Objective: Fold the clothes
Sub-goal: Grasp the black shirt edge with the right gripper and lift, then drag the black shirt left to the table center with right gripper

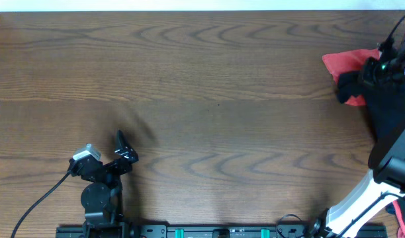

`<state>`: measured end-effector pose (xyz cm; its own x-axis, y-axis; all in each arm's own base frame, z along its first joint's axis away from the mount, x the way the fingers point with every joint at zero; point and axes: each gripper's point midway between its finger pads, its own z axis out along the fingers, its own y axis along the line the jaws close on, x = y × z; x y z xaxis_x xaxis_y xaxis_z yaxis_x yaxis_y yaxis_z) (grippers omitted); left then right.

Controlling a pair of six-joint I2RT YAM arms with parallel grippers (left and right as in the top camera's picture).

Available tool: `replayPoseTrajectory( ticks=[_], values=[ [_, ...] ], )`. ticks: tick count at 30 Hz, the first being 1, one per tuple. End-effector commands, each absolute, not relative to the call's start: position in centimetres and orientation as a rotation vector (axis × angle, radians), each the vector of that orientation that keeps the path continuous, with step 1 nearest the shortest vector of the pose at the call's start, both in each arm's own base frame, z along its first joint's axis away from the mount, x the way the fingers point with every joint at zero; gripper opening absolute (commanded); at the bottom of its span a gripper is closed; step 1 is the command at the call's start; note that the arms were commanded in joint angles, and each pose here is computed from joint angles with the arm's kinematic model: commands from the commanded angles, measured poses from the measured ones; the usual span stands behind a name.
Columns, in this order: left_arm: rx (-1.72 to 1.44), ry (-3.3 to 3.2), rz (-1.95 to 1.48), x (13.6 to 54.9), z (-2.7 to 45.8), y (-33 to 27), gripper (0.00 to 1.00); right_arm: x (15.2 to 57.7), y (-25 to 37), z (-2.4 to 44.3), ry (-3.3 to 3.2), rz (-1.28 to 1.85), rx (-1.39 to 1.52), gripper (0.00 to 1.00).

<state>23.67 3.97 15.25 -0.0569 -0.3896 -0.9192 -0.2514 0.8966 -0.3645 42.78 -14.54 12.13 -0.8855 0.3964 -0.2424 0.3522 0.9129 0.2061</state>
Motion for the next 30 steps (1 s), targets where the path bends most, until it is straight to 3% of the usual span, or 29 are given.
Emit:
replayPoseTrajectory(
  ticks=[1, 9, 18, 25, 30],
  values=[
    [-0.496, 1.688, -0.101, 23.7, 13.6, 4.0, 0.98, 44.3, -12.2, 18.0, 2.681, 0.224, 0.389, 0.01],
    [-0.495, 1.688, -0.101, 23.7, 13.6, 4.0, 0.98, 44.2, -8.1, 22.1, 2.632, 0.227, 0.253, 0.01],
    [-0.496, 1.686, -0.1, 23.7, 13.7, 4.0, 0.98, 42.6, -3.2, 21.9, 2.723, 0.26, 0.071, 0.01],
    [-0.479, 1.588, -0.12, 23.8, 16.9, 4.0, 0.98, 41.9, -0.1, 22.0, 2.757, 0.273, -0.053, 0.01],
    [-0.462, 1.491, -0.138, 23.0, 21.8, 4.0, 0.98, 41.9, 2.1, 23.9, 2.727, 0.276, -0.151, 0.01]
  ],
)
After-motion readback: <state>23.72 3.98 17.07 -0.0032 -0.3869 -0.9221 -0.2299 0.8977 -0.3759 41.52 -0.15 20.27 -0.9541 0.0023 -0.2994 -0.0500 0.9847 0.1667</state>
